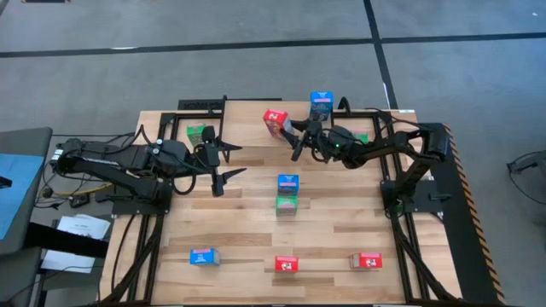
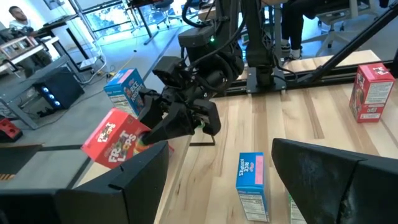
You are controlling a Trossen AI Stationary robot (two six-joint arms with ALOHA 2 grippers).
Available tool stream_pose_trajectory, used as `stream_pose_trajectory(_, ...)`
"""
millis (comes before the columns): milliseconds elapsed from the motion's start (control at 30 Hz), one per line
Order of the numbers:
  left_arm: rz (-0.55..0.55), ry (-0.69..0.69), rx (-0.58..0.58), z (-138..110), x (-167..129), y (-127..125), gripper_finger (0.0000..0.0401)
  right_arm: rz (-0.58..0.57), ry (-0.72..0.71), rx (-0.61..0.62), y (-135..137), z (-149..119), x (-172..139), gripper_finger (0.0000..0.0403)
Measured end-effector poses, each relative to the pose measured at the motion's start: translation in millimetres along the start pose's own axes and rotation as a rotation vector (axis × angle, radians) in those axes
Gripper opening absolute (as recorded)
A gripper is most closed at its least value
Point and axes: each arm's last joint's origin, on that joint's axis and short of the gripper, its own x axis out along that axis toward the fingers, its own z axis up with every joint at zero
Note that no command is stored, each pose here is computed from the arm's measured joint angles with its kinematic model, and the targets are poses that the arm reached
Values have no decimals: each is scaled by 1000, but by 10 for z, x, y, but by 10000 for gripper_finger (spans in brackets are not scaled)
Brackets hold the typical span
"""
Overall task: Stack cereal on shelf
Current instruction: Put the top red cereal box on the shelf
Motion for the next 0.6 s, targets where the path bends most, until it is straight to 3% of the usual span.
stream_pose_trajectory(333,0,0,0,0,0,0,275,-14,45,28,3,-46,-4,254)
stream_pose_trajectory(600,0,0,-5,0,0,0,275,-13,59,8,21,13,-27,256)
